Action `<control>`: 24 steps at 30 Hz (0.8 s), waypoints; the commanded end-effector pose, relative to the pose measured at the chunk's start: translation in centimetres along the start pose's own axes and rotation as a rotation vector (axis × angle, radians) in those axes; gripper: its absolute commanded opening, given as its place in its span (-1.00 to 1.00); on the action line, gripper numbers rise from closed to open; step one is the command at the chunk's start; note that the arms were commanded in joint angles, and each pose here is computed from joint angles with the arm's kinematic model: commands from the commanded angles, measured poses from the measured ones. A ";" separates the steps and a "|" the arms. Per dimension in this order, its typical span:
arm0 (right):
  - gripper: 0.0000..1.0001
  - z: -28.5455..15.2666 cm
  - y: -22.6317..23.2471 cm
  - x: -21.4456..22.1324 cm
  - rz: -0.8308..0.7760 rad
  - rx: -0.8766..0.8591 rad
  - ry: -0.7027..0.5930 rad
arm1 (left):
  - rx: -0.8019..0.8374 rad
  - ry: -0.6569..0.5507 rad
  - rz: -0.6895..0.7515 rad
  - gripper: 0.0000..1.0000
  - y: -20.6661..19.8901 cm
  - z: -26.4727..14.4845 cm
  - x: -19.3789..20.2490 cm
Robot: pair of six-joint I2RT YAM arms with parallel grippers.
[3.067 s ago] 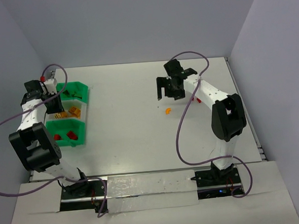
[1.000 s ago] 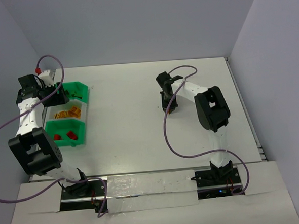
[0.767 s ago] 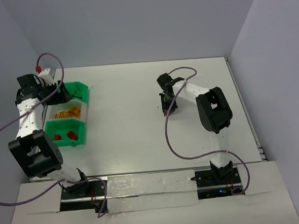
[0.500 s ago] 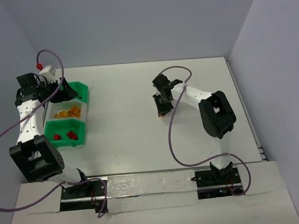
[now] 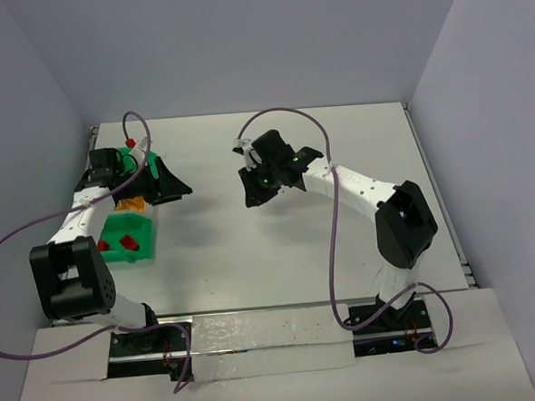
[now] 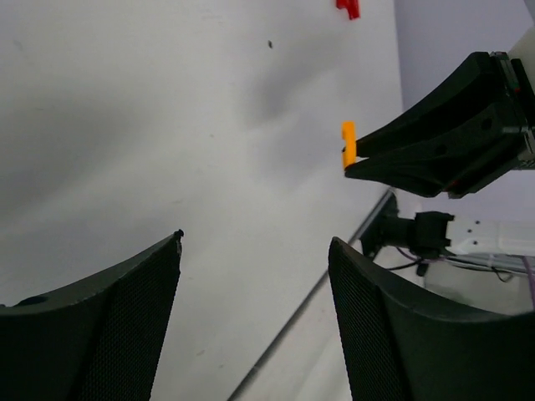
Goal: Sort the legos into containers by color
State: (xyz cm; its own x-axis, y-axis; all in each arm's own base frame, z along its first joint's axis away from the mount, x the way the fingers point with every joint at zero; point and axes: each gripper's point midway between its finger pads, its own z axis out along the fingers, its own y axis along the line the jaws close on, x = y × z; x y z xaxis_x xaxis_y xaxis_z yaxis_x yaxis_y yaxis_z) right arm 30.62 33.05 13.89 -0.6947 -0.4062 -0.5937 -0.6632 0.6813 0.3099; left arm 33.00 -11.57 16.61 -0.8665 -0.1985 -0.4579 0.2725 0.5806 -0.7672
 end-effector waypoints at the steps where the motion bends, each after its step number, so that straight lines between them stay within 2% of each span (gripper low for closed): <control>1: -1.00 -2.8 4.8 -3.8 -0.153 -0.164 -0.129 | 0.134 0.003 0.010 0.49 -3.7 1.6 -0.3; 11: -1.00 -4.1 10.2 -3.9 -0.237 -0.312 -0.158 | 0.239 0.068 -0.028 0.27 -7.1 5.1 1.3; 24: -1.00 -3.5 10.1 -4.8 -0.224 -0.276 -0.163 | 0.304 0.150 0.012 0.12 -9.6 5.8 4.0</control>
State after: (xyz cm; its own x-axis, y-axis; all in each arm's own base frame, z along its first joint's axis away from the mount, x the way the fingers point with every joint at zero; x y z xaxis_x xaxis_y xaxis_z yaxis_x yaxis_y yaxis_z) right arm 25.13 38.98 19.27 -0.5379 -0.4625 -0.7048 -0.8363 0.3980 0.3772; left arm 30.25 -21.88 18.48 -0.9223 -0.0920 -0.3753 0.3213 0.3573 -0.8770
